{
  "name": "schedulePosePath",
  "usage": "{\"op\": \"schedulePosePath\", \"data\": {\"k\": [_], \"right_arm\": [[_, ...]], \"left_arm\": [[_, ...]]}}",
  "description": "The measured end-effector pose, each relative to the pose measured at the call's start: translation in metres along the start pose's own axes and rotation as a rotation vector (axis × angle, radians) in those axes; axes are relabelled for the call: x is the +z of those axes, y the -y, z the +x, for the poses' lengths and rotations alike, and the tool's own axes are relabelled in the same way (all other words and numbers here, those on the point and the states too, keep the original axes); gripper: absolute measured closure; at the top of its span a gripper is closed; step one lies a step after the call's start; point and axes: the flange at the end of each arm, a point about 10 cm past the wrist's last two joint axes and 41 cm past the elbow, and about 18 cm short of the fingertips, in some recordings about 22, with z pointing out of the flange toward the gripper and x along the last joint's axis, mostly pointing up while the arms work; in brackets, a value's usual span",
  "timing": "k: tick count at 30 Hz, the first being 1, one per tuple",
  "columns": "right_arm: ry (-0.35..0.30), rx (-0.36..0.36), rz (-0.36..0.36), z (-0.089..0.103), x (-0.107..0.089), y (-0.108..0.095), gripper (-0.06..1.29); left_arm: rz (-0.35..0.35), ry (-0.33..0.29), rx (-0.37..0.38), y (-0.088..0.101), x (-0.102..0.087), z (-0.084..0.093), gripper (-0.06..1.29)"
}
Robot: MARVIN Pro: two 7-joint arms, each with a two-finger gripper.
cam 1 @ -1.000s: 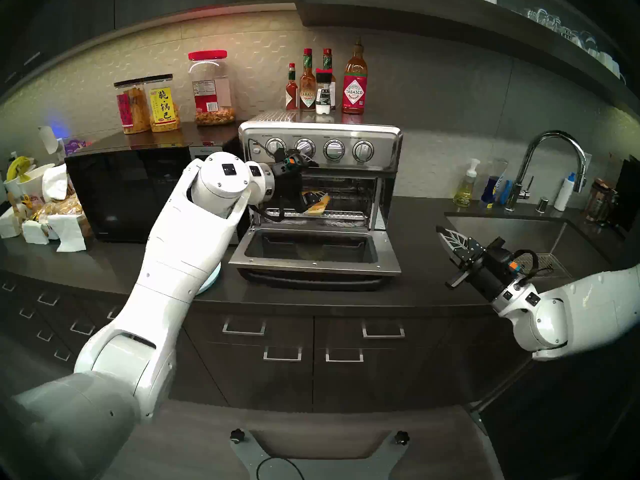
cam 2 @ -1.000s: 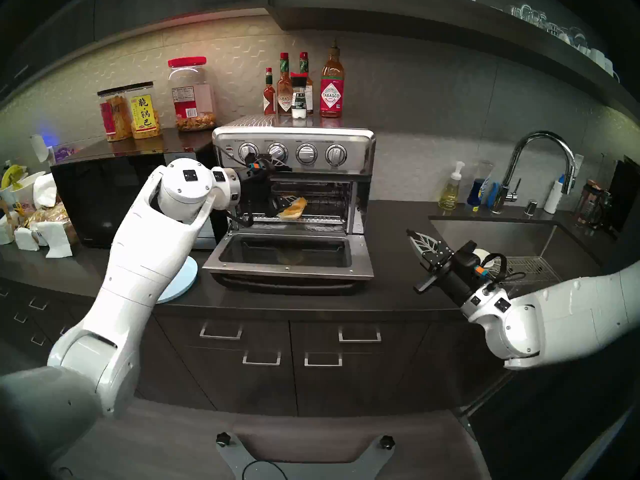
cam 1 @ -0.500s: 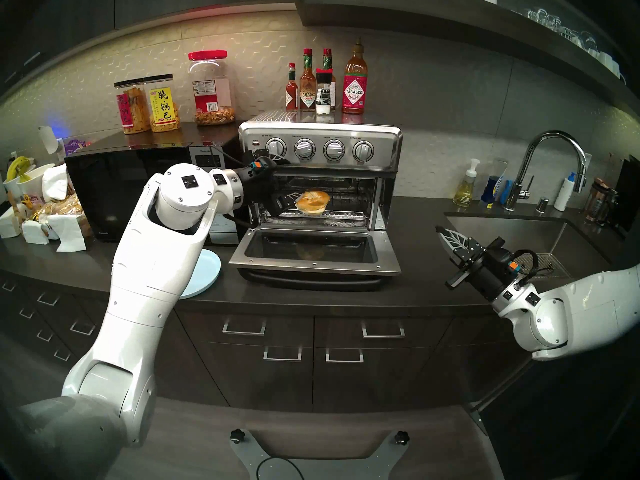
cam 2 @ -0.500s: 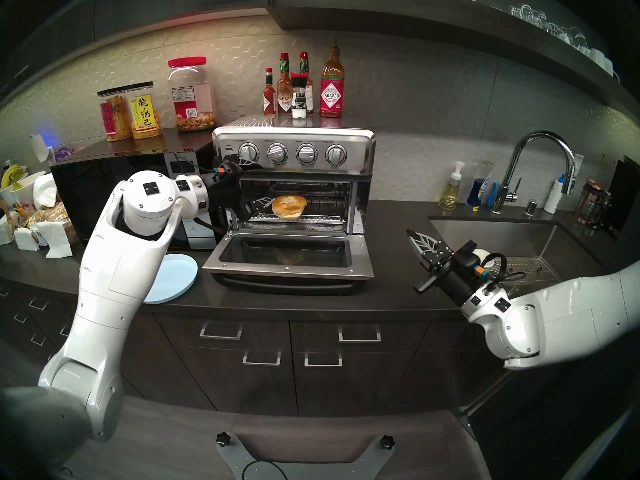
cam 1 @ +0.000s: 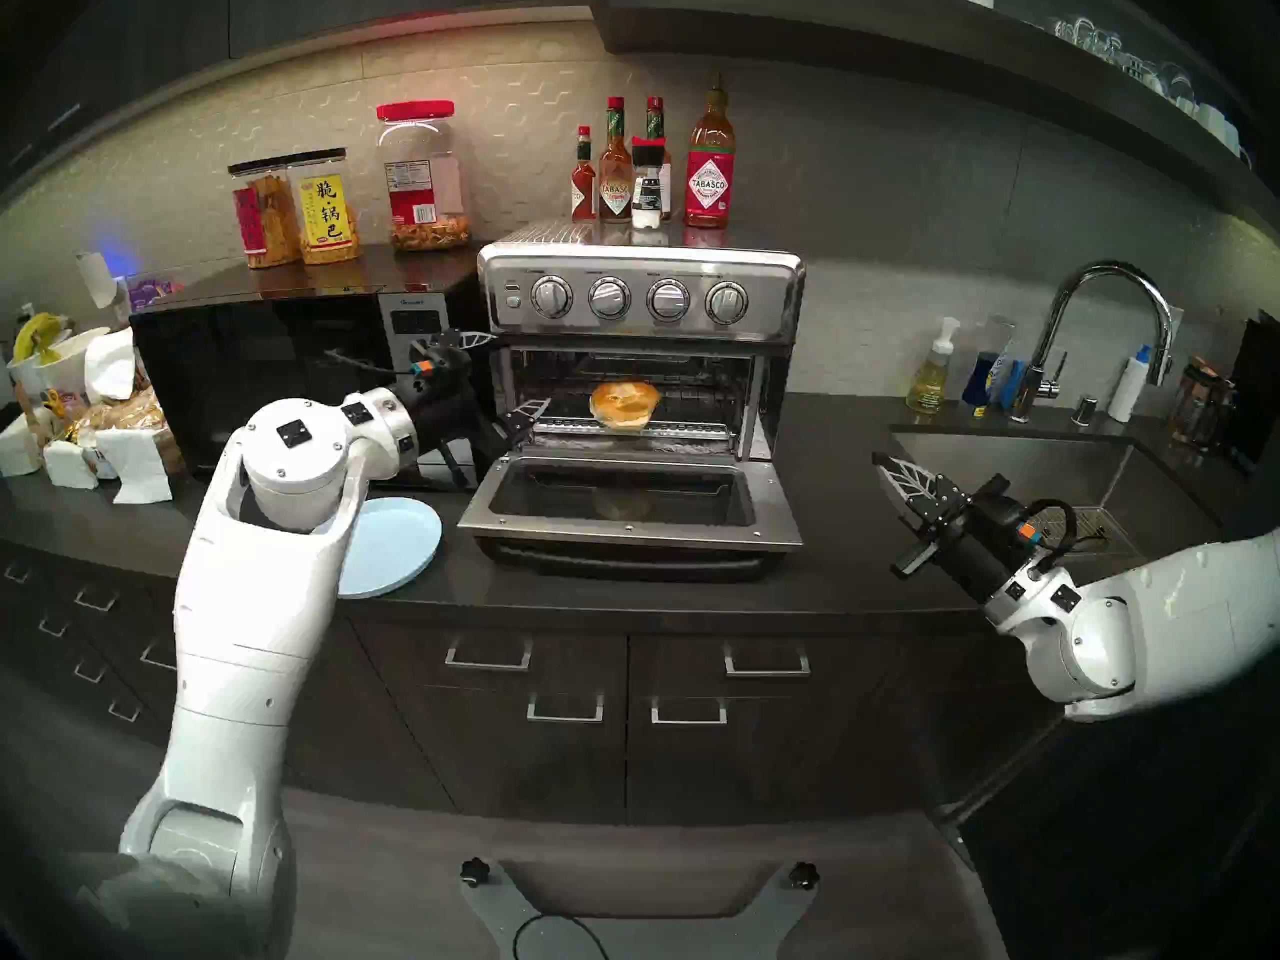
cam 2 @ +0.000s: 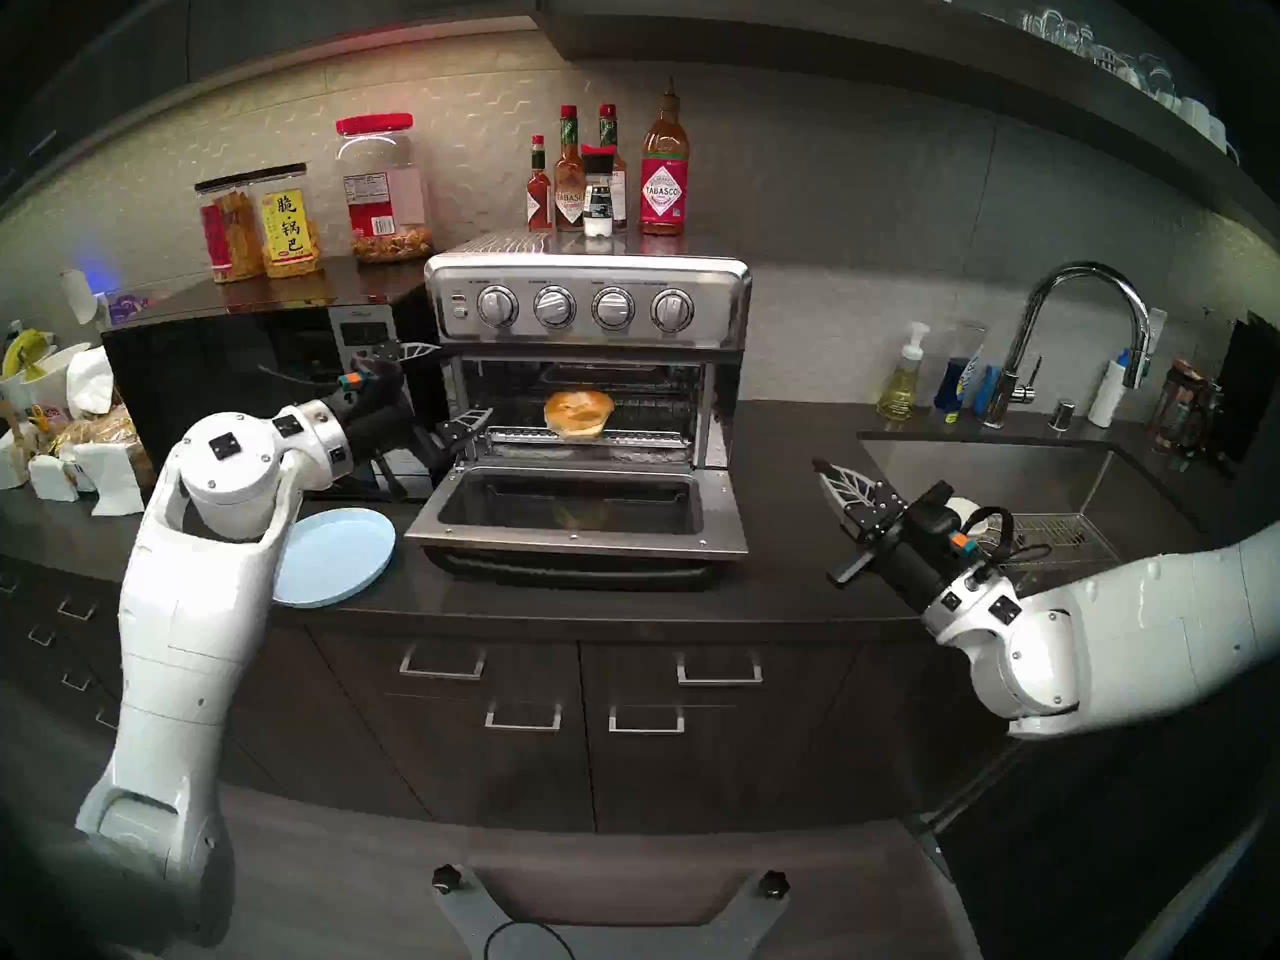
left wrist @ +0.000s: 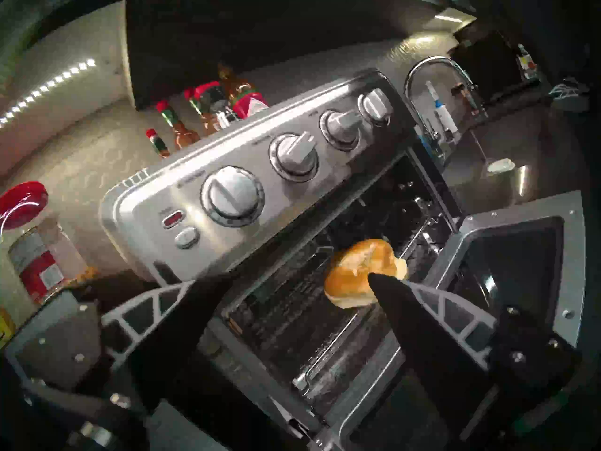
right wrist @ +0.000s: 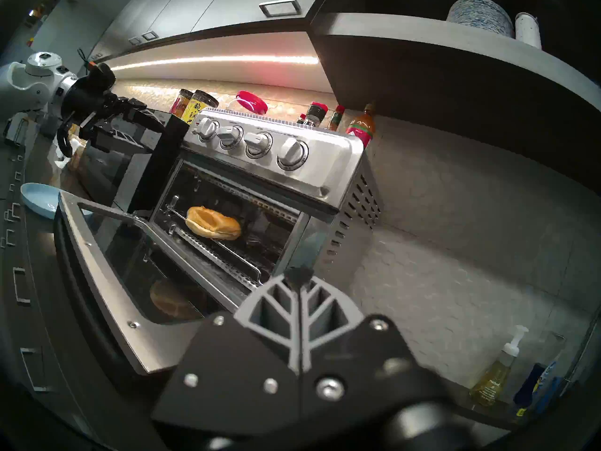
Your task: Open the oven and place the bagel inside on the rack
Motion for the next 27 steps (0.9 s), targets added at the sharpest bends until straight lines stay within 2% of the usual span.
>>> {"op": "schedulePosePath", "data": {"k": [4,9,14,20,24,27], "right_arm": [[0.0,0.0,0.0,0.0,0.0,0.0,1.25],[0.0,0.0,0.0,0.0,0.0,0.0,1.25],[0.0,0.0,0.0,0.0,0.0,0.0,1.25],[0.0,0.0,0.0,0.0,0.0,0.0,1.25],[0.0,0.0,0.0,0.0,0.0,0.0,1.25],[0.0,0.0,0.0,0.0,0.0,0.0,1.25]], "left_arm": [[0.074,-0.04,-0.029,0.008,-0.023,-0.01,0.05],[0.141,-0.053,-0.035,0.012,-0.052,-0.023,0.05],[0.176,-0.058,-0.023,0.012,-0.074,-0.031,0.05],[0.203,-0.075,0.009,0.0,-0.103,-0.042,0.05],[0.213,-0.086,-0.003,-0.014,-0.112,-0.059,0.05],[0.231,-0.097,-0.038,-0.021,-0.115,-0.079,0.05]]}}
